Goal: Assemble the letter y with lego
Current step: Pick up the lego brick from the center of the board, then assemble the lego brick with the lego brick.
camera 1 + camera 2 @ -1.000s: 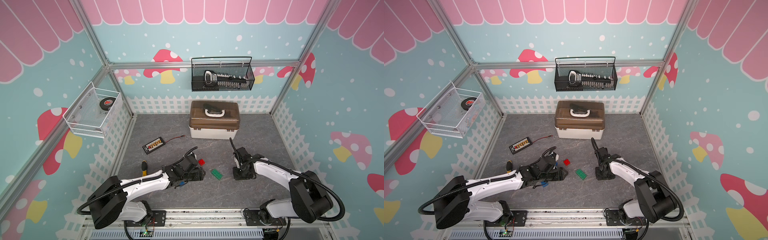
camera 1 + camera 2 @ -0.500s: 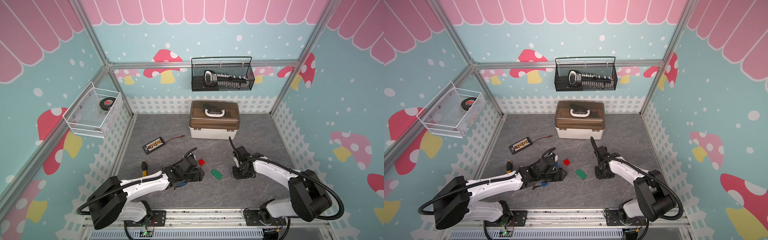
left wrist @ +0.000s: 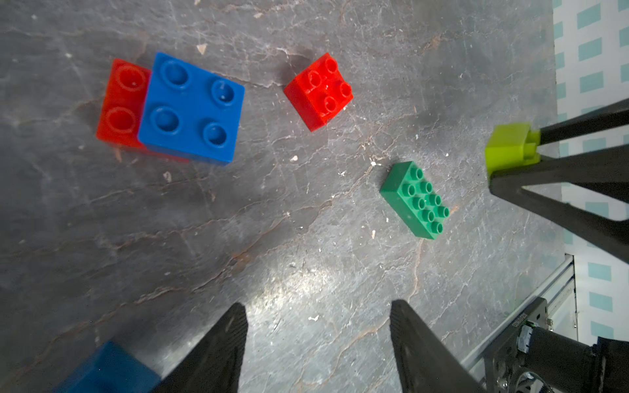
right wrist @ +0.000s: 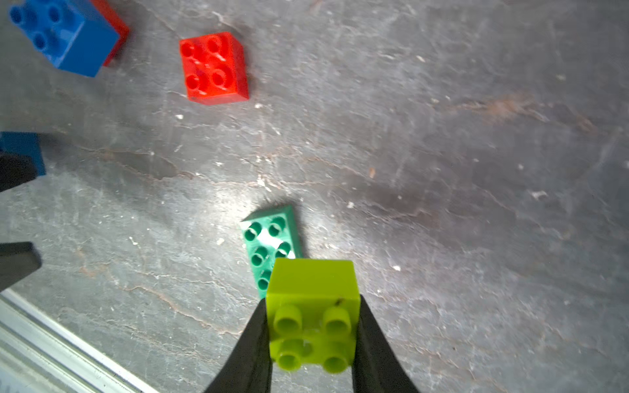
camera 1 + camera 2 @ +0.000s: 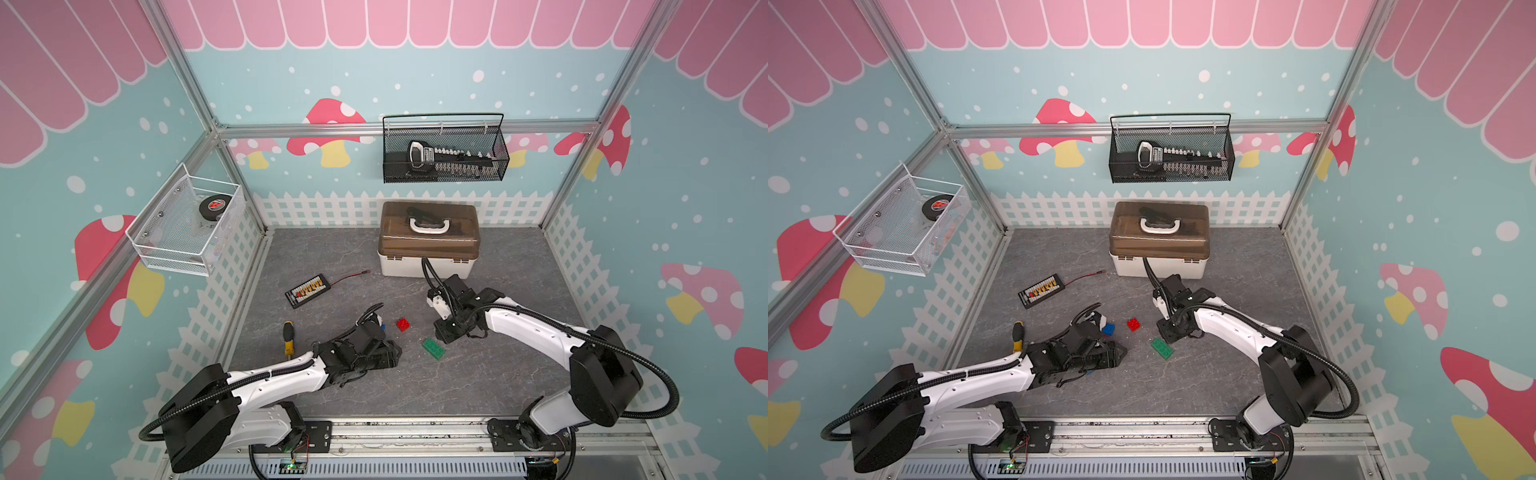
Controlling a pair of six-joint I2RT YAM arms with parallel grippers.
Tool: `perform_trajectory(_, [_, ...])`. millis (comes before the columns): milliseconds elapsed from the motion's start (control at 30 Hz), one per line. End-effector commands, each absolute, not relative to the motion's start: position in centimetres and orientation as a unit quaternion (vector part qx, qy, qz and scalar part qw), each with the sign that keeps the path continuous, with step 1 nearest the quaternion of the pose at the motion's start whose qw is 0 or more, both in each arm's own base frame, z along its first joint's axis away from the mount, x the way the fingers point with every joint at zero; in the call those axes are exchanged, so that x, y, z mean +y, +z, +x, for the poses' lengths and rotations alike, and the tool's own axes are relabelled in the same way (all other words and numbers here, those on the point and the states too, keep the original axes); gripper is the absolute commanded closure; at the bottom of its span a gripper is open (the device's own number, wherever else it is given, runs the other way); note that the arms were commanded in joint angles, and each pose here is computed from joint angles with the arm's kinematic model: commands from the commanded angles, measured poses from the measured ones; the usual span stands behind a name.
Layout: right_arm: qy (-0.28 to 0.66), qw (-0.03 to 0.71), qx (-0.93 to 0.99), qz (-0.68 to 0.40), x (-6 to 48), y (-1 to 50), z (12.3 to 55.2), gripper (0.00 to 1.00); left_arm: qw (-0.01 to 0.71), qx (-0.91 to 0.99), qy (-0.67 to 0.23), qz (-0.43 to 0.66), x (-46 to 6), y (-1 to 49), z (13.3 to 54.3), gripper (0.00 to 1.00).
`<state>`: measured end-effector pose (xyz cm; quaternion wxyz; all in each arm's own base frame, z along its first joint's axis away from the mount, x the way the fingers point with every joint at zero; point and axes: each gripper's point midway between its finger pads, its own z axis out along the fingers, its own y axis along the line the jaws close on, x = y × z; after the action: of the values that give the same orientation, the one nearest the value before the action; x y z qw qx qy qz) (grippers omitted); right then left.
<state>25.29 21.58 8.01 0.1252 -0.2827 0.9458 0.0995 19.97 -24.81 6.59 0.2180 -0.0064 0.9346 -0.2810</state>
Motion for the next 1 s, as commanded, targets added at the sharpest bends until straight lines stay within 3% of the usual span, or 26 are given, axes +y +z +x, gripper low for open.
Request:
perform_trajectory(0, [0.104,0.110,0.930,-0.335,22.8,8.0,24.8,0.76,0.231,0.924,-0.303,-0.025,-24.7,7.3,19.9,0.32])
perform_trajectory(400, [0.112,0.077,0.907,-0.397,24.6,6.7,24.0,0.76,0.220,0.908,-0.355,0.023,-25.8,9.0,18.3,0.31])
perform_trajectory(967, [0.062,0.076,0.894,-0.438,24.8,4.7,24.9,0.76,0.215,0.915,-0.340,0.021,-25.7,8.3,18.5,0.32])
